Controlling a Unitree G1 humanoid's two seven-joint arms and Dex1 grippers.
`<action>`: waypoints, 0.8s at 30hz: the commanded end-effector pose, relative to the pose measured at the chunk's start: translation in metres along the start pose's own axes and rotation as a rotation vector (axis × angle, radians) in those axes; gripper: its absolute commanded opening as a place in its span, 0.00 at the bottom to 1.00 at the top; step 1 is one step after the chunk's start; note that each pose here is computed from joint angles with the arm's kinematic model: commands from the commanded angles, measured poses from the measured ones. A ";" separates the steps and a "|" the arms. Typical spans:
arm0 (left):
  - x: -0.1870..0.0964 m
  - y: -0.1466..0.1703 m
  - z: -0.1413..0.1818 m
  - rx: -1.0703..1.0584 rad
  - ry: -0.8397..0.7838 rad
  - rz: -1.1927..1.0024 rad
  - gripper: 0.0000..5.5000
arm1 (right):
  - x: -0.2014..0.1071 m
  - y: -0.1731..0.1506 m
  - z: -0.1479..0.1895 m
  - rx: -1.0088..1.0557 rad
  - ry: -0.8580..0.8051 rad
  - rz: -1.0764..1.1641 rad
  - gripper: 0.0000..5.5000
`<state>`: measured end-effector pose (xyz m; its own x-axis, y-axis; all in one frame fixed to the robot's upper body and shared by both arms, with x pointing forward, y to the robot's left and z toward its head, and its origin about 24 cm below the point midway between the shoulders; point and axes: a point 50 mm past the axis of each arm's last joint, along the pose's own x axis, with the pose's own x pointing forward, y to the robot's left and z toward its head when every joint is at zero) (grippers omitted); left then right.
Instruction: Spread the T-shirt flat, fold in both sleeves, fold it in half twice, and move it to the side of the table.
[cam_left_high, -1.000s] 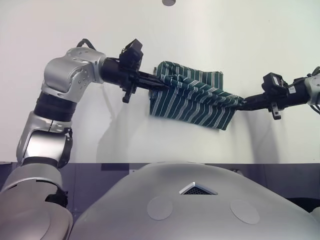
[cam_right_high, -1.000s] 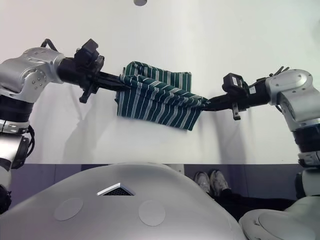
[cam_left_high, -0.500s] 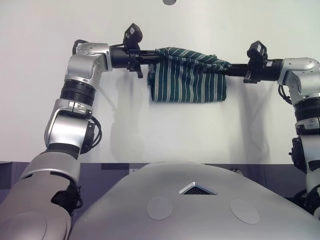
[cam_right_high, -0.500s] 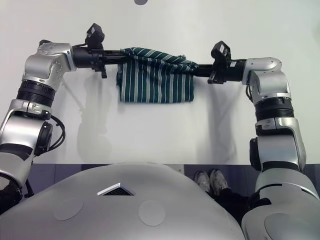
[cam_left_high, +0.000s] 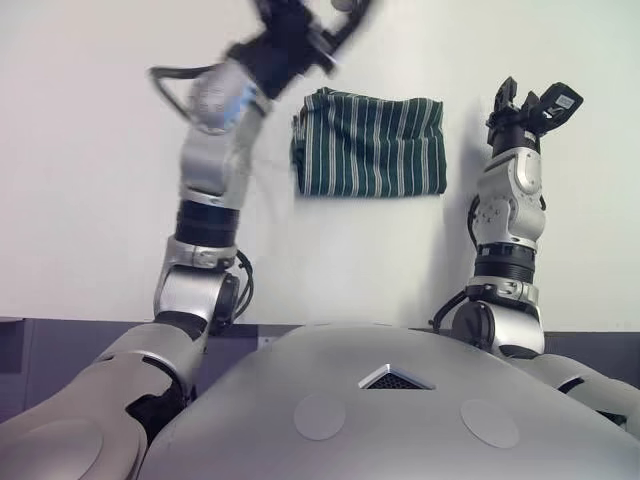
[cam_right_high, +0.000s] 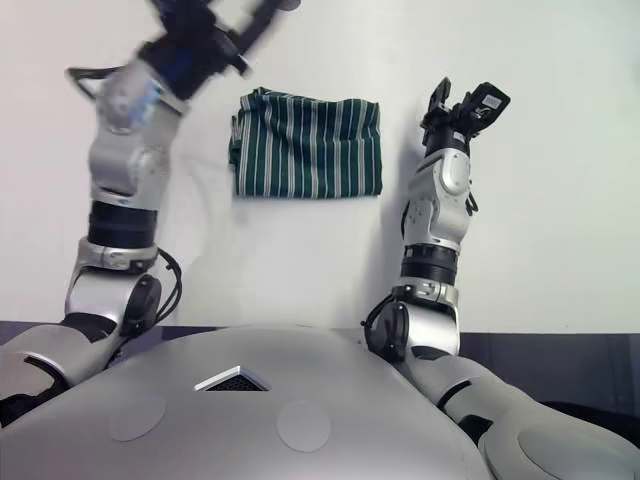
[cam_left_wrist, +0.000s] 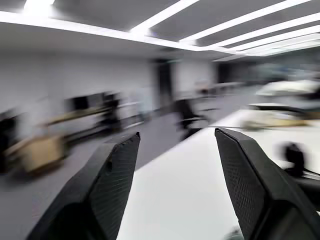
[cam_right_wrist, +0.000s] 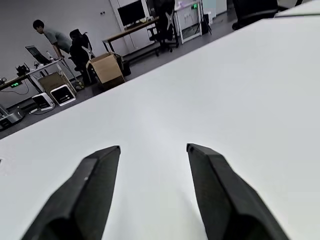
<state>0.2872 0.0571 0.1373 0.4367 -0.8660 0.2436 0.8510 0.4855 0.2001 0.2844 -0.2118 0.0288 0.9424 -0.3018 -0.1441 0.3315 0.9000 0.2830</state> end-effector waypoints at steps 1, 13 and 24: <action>-0.008 -0.029 -0.043 -0.034 0.240 -0.429 0.61 | 0.005 0.017 0.007 -0.034 -0.034 0.054 0.46; -0.033 0.014 -0.142 -0.105 0.839 -0.088 0.72 | 0.008 0.033 0.006 -0.078 -0.043 0.159 0.46; -0.224 0.134 -0.093 -0.126 0.931 1.504 0.72 | 0.011 0.039 0.009 -0.114 -0.096 0.160 0.46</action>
<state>0.3378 0.3030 0.0314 0.7954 0.4536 -0.4020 -0.3468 0.8845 0.3121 0.3013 -0.1891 0.0406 0.9828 -0.1802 -0.0396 0.1845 0.9627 0.1980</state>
